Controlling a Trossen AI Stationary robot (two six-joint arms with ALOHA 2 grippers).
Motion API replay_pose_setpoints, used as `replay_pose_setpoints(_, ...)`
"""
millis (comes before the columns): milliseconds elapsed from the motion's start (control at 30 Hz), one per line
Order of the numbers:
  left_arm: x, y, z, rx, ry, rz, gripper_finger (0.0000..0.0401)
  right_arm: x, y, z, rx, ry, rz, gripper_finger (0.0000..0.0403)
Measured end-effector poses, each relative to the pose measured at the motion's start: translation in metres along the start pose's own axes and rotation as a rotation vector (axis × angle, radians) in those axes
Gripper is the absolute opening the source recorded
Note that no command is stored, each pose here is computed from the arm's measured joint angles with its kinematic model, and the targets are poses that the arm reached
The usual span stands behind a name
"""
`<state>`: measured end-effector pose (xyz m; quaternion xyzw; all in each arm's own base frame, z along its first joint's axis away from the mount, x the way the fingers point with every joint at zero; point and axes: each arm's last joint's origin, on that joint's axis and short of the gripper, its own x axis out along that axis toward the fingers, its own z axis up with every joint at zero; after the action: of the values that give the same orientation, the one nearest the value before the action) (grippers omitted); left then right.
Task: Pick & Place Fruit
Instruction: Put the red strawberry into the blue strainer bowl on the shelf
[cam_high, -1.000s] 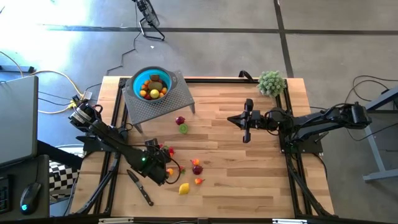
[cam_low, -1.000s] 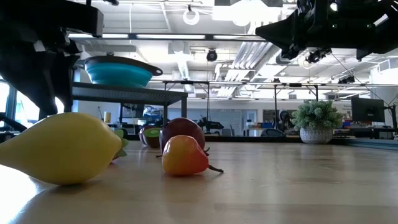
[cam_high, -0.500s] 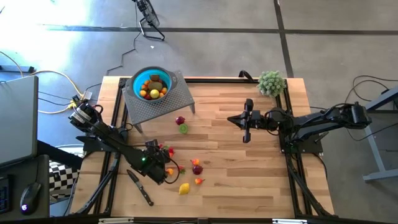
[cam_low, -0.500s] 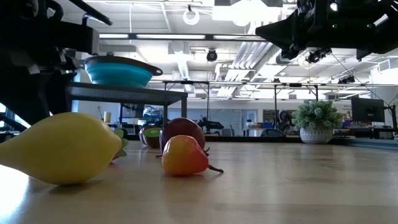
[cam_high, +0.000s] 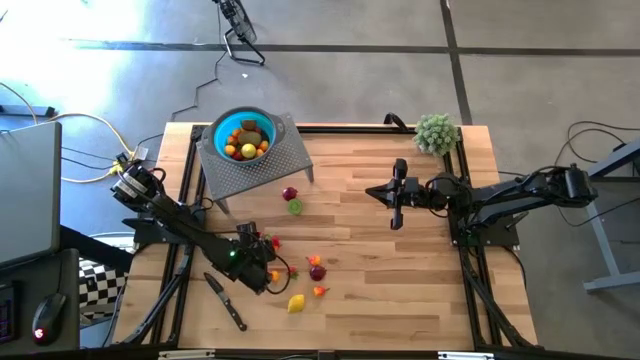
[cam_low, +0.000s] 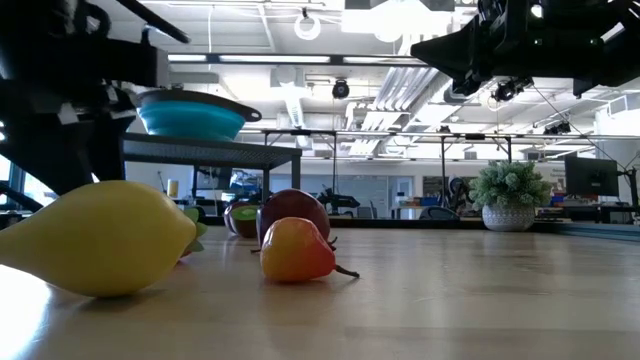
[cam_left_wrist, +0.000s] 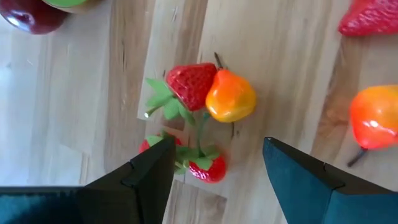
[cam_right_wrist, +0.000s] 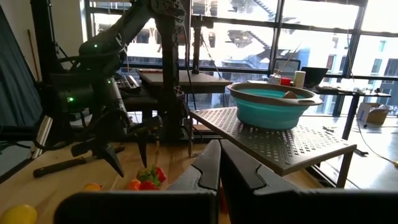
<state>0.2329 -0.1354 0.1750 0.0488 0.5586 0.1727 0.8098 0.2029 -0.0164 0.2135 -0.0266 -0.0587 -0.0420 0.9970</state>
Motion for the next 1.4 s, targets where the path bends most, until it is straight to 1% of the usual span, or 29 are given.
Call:
replay_pose_setpoints(200, 0.014, 0.011, 0.003, -0.016, 0.025, 0.004, 0.0235, 0.0, 0.0, 0.0, 0.0, 0.0, 0.0, 0.0002)
replay_pose_setpoints(267, 0.017, 0.013, 0.004, -0.028, 0.04, -0.023, 0.0235, 0.0, 0.0, 0.0, 0.0, 0.0, 0.0, 0.0002)
replay_pose_setpoints(367, 0.019, 0.013, 0.007, -0.047, 0.044, -0.052, 0.0235, 0.0, 0.0, 0.0, -0.004, 0.0, 0.0, 0.0002)
replay_pose_setpoints(667, 0.018, 0.012, 0.006, -0.036, 0.048, -0.058, 0.0231, 0.0, 0.0, 0.0, -0.004, 0.0, 0.0, 0.0002)
replay_pose_setpoints(767, 0.018, 0.012, 0.006, -0.036, 0.048, -0.058, 0.0215, 0.0, 0.0, 0.0, -0.003, 0.0, 0.0, 0.0002)
replay_pose_setpoints(967, 0.018, 0.012, 0.006, -0.036, 0.049, -0.058, 0.016, 0.0, 0.0, 0.0, -0.002, 0.0, 0.0, 0.0002)
replay_pose_setpoints(1100, 0.018, 0.012, 0.006, -0.036, 0.049, -0.058, 0.0132, 0.0, 0.0, 0.0, -0.002, 0.0, 0.0, 0.0002)
replay_pose_setpoints(1233, 0.018, 0.012, 0.006, -0.036, 0.048, -0.058, 0.0117, 0.0, 0.0, 0.0, -0.002, 0.0, 0.0, 0.0002)
replay_pose_setpoints(1400, 0.019, 0.013, 0.007, -0.037, 0.037, -0.043, 0.0111, 0.0, 0.0, 0.0, -0.001, 0.0, 0.0, 0.0002)
